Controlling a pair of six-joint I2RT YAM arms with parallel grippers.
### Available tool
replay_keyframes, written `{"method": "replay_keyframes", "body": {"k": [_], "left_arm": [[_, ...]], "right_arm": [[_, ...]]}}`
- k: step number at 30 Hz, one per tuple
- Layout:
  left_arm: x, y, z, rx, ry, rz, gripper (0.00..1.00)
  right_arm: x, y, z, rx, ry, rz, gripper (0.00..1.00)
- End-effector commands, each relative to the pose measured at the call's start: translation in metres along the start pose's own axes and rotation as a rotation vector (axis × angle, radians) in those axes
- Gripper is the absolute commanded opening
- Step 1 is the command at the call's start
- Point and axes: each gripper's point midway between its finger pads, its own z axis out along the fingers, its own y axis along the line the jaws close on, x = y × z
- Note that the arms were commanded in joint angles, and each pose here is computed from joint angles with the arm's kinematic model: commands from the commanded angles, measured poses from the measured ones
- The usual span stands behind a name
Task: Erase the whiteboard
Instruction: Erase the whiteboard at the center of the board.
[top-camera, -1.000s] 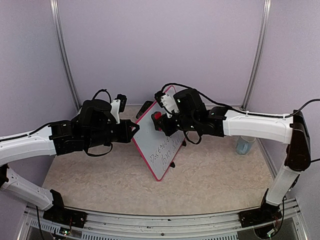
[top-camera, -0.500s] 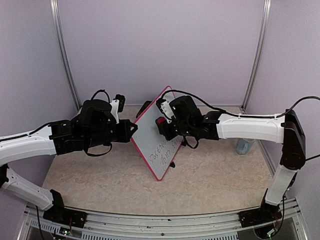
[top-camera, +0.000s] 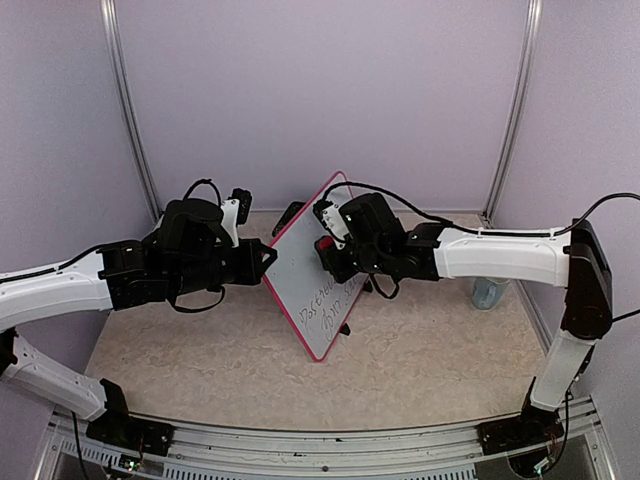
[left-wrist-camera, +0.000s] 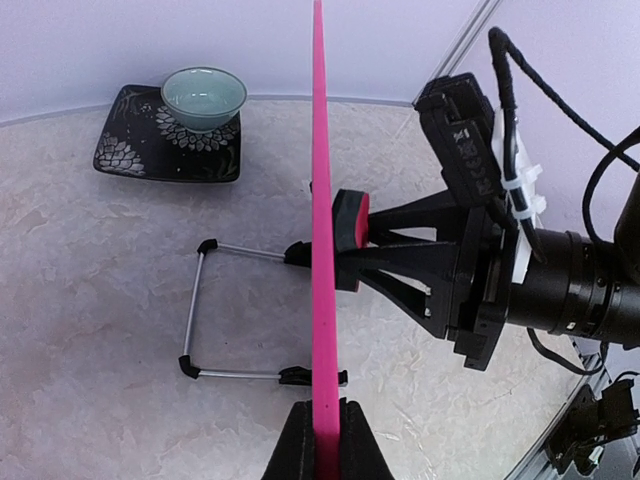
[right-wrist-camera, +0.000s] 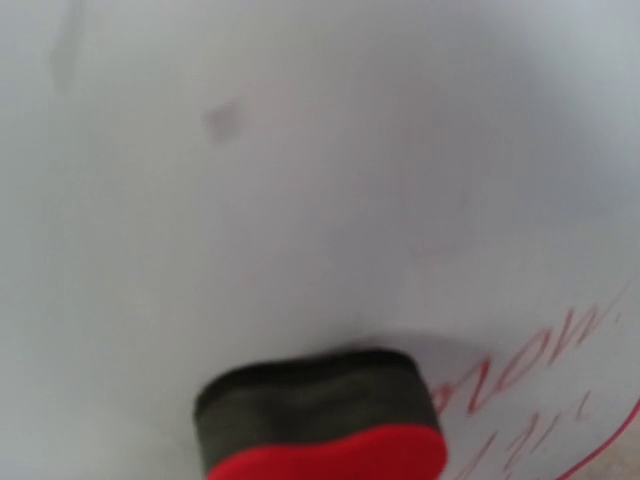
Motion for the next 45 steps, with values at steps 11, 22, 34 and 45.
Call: {"method": "replay_keyframes", "body": {"k": [11,22,34,45], "left_arm": [[0.013,-0.02,-0.002,0.084,0.058,0.04,0.0],[0.014,-0.022,-0.002,0.093,0.059,0.038,0.0],[0.013,-0.021,-0.005,0.087,0.055,0.037,0.0],[0.013,-0.022,-0.005,0.091,0.055,0.037,0.0]], "right_arm": [[0.006,0.0,0.006,0.025,0.006,0.028,0.25],[0.032,-0.006,0.015,0.072,0.066,0.012,0.25],[-0.056,-0.007,-0.022,0.034,-0.136,0.009,0.25],[0.016,-0.01,0.014,0.087,0.022,0.001,0.25]]}}
